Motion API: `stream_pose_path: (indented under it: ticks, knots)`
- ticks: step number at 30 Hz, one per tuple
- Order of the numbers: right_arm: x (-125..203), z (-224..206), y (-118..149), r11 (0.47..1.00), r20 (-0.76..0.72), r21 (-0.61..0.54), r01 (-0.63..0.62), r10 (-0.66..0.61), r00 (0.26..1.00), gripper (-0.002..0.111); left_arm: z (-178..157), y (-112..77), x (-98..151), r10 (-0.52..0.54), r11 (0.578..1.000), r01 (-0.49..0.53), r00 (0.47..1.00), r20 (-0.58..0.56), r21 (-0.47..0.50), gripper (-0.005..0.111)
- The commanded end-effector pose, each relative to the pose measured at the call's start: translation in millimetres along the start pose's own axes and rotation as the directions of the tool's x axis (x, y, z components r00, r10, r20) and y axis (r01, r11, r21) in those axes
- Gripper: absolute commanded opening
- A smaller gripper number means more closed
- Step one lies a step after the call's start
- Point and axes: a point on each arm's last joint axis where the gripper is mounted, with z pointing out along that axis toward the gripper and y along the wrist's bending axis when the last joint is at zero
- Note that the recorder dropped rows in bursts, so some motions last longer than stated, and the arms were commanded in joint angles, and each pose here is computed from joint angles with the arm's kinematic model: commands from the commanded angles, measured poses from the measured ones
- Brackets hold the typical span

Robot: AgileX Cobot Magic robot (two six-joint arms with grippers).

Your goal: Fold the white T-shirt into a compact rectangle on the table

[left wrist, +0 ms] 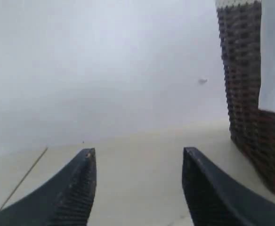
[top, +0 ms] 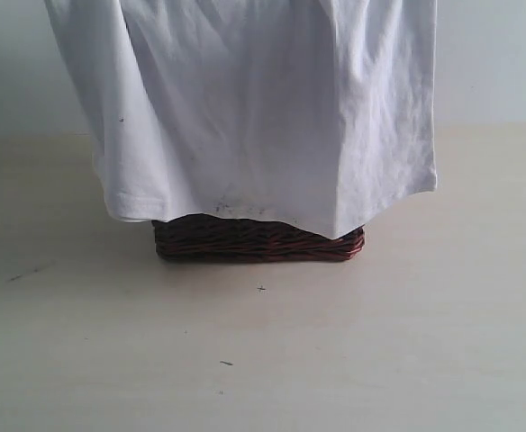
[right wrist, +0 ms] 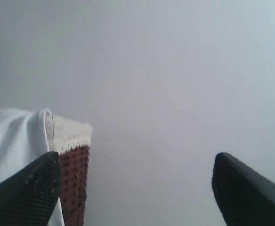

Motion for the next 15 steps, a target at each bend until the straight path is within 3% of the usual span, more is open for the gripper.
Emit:
stream_pose_path:
  ticks: [1, 4, 6, 12, 15]
  knots:
    - [-17, -3, 0, 0.976, 0.198, -0.041, -0.214, 0.218, 0.956, 0.083, -1, 0.5, -12, -0.008, 1.0, 0.008, 0.992, 0.128, -0.004, 0.054]
    - [-30, -6, 0, 0.952, 0.33, -0.105, -0.287, 0.305, 0.893, 0.083, -2, 0.6, -19, -0.02, 1.0, 0.021, 0.979, 0.201, -0.003, 0.054]
    - [-36, -9, 0, 0.945, 0.386, -0.133, -0.297, 0.326, 0.863, 0.083, -4, 0.7, -23, -0.086, 0.996, 0.085, 0.964, 0.251, 0.014, 0.054]
    - [-37, -9, 3, 0.948, 0.387, -0.161, -0.275, 0.317, 0.866, 0.083, -4, 0.8, -26, -0.277, 0.961, 0.268, 0.921, 0.272, 0.07, 0.054]
    - [-37, -9, 3, 0.952, 0.387, -0.155, -0.264, 0.304, 0.871, 0.083, -4, 0.8, -26, -0.289, 0.957, 0.279, 0.919, 0.27, 0.073, 0.054]
